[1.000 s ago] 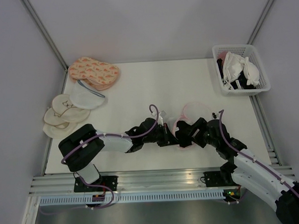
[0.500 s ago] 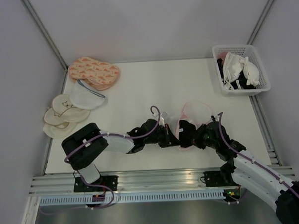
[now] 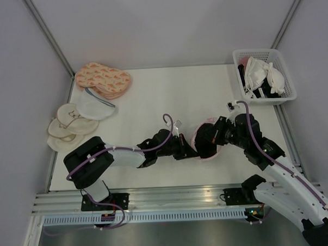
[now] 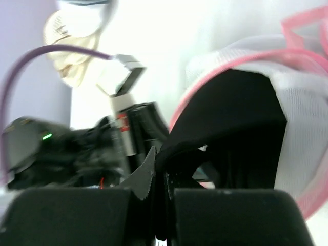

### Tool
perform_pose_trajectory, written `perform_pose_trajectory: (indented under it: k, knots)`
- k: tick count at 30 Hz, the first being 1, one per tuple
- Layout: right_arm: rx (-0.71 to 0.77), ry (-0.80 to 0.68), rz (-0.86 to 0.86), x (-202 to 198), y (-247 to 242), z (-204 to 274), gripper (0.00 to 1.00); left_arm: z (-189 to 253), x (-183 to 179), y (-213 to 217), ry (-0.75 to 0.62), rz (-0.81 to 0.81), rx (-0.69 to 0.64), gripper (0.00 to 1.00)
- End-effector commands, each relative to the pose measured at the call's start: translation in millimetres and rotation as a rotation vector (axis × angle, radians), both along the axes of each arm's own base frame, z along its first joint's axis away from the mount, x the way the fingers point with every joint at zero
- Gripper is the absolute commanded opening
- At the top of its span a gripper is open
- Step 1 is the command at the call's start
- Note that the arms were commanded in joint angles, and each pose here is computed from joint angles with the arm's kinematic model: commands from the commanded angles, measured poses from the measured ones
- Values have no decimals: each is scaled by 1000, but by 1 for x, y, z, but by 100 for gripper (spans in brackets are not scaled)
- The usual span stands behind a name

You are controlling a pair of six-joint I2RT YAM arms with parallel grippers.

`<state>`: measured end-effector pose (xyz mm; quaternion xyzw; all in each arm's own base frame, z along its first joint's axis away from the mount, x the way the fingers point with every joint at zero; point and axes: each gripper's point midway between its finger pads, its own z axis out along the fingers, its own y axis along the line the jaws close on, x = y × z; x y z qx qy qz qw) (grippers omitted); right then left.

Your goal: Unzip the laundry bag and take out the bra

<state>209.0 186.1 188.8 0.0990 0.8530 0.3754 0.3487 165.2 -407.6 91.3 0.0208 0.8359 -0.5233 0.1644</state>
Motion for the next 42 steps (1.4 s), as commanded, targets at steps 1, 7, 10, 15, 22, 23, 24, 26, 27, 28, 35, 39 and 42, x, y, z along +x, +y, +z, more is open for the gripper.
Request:
perform_pose_trajectory:
  k: [1, 7, 10, 15, 22, 23, 24, 26, 27, 28, 35, 39, 42]
  knots:
    - [27, -76, 214, -22, 18, 32, 0, 18, 13, 1, -53, 30, -27, 2]
    - [332, -145, 405, -42, 54, 81, 0, 17, 15, 6, -51, 38, -13, 2]
    - [459, -166, 484, -53, 62, 102, 0, 16, 16, 10, -52, 44, -6, 2]
    - [515, -195, 601, -73, 60, 124, 0, 15, 18, 17, -57, 56, 1, 2]
    - [663, -314, 723, -102, 50, 171, 0, 10, 19, 20, -52, 62, 8, 2]
    - [694, -323, 740, -107, 48, 177, 0, 10, 20, 20, -53, 63, 8, 2]
    - [752, -330, 768, -115, 46, 183, 0, 9, 20, 19, -49, 63, 8, 2]
    - [791, -322, 803, -122, 44, 186, 0, 8, 20, 19, -49, 63, 8, 2]
    - [811, -305, 806, -122, 43, 182, 0, 9, 20, 19, -49, 64, 6, 2]
    - [842, -282, 810, -122, 43, 184, 0, 8, 21, 19, -49, 63, 7, 2]
    - [704, -364, 742, -97, 52, 180, 0, 7, 21, 21, -48, 64, 15, 2]
    - [443, -490, 576, -49, 54, 218, 0, 1, 19, 25, -40, 65, 30, 2]
    - [277, -498, 398, -3, 46, 228, 0, 2, 17, 29, -44, 63, 29, 2]
